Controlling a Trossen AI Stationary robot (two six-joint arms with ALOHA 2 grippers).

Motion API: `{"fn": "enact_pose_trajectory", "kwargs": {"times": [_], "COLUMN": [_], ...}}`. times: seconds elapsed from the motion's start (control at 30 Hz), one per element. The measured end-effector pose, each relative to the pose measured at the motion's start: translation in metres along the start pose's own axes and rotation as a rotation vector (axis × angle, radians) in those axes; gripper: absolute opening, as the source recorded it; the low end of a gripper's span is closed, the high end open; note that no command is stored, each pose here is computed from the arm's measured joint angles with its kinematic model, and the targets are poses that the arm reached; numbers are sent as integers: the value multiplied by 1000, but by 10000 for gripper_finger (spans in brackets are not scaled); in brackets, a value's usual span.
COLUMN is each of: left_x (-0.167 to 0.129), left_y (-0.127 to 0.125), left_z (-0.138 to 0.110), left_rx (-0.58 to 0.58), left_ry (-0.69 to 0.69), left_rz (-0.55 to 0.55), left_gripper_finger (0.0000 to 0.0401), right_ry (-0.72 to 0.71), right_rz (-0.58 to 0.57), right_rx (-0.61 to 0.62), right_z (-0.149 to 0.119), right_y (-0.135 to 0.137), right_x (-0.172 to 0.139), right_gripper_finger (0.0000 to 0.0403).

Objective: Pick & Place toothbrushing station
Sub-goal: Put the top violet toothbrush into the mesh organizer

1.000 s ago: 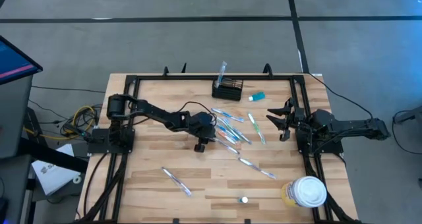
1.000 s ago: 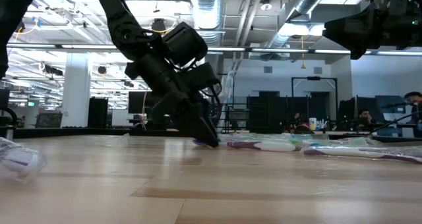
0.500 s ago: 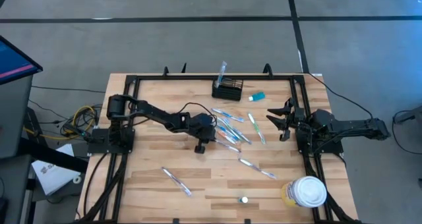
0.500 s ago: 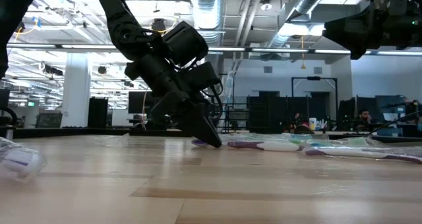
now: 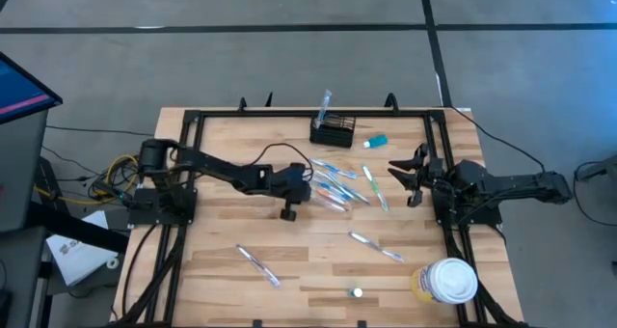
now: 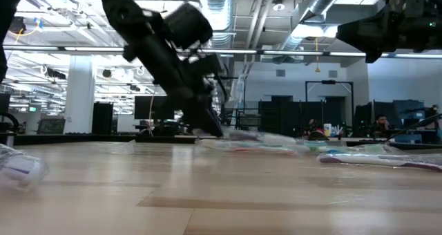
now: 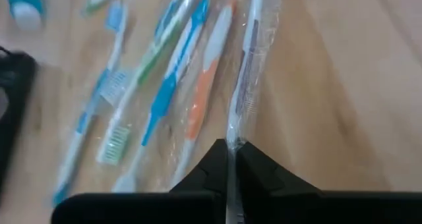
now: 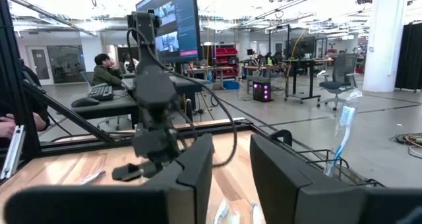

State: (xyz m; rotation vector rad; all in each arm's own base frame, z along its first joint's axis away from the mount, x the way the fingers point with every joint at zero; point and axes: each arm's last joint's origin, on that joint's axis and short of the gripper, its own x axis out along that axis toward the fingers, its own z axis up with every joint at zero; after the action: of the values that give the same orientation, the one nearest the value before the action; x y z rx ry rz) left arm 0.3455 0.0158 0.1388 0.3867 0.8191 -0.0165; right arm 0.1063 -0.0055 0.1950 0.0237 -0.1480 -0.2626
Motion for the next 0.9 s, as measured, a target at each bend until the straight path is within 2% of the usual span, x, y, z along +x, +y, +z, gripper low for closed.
{"fn": "enact_pose_trajectory", "kwargs": {"times": [0.13,0.27,0.47,0.6,0.9], "left_x": [-17,-34,-58,-74,-94], "left_y": [-1,-3,-15,-28,-64], "left_z": [11,22,36,44,55], "left_rx": [69,134,224,288,428], "left_ry": [-21,-33,-55,-71,-91], "left_rz": [46,145,229,275,341], "left_gripper_finger": [8,8,7,7,8], "right_ry": [42,110,210,286,417], "right_rz": [1,-3,-4,-8,238], "right_rx": [-10,1,-22,15,97], "right_z": [11,20,26,27,31], "right_y": [3,7,15,22,47], "right_x": [8,23,50,73,133], "right_gripper_finger": [75,71,71,71,71]}}
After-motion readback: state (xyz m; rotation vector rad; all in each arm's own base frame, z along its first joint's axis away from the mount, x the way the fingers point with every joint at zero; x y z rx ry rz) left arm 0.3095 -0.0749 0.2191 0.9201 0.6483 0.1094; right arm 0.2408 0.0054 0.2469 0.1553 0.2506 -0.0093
